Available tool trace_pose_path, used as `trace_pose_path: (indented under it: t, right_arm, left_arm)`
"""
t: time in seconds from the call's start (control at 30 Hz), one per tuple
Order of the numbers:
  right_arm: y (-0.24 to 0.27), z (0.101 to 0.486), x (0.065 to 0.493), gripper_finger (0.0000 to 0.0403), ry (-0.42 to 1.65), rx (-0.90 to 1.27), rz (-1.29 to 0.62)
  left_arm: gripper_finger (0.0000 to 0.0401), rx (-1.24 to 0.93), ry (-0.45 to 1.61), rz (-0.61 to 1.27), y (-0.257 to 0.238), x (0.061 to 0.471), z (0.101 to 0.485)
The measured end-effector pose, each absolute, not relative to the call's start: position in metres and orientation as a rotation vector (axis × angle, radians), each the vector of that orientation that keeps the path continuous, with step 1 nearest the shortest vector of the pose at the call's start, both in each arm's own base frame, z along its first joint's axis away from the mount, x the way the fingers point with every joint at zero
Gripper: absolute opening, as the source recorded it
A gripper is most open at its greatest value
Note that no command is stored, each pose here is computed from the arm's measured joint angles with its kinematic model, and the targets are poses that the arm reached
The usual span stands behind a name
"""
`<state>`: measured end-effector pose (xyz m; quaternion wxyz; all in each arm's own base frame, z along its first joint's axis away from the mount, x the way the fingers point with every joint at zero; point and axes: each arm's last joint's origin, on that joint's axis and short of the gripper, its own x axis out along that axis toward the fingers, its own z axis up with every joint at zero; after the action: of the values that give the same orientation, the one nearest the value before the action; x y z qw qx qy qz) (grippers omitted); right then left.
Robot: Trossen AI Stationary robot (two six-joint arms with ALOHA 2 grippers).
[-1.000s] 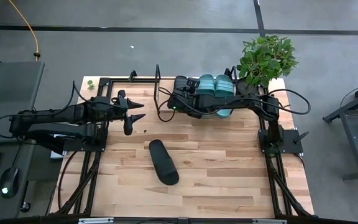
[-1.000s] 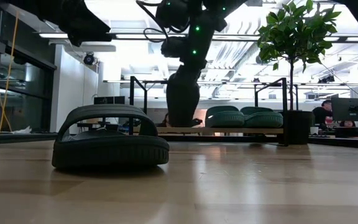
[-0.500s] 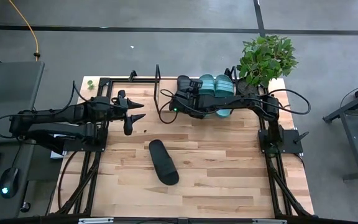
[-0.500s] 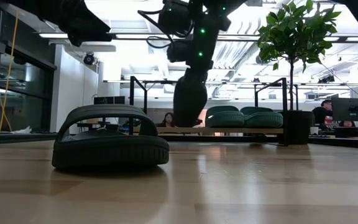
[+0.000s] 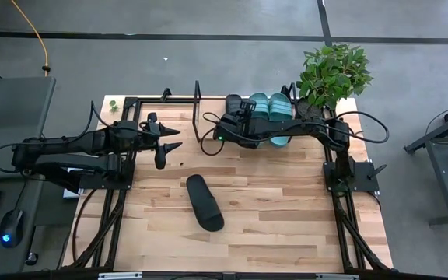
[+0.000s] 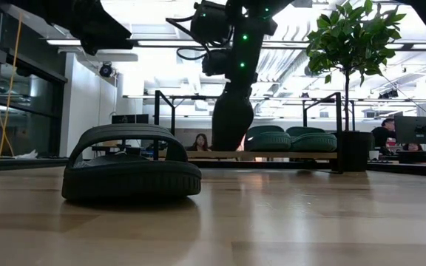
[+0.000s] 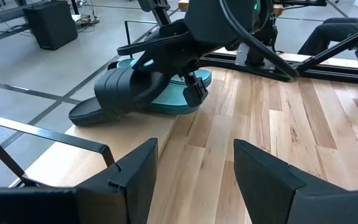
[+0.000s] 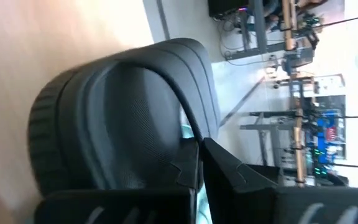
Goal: Pick and place slides into the shelf
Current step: Put the right black slide on the shelf
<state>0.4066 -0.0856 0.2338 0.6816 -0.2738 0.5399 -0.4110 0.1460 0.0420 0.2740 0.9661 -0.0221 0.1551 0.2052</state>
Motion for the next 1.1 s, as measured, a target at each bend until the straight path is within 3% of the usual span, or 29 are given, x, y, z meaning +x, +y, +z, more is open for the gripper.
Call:
trace_pose_path:
  t: [0.53,1.1]
  right_arm:
    - [-0.067,0.23,0.408,0.0,1.202,-0.501,-0.811]
    - [-0.094,0.23,0.406,0.0,1.206,-0.431,-0.804]
  left_arm:
    - [0.0193,-0.05,0.312,0.416,0.042,0.146,0.274]
    - [0.0193,-0.052,0.312,0.416,0.042,0.146,0.274]
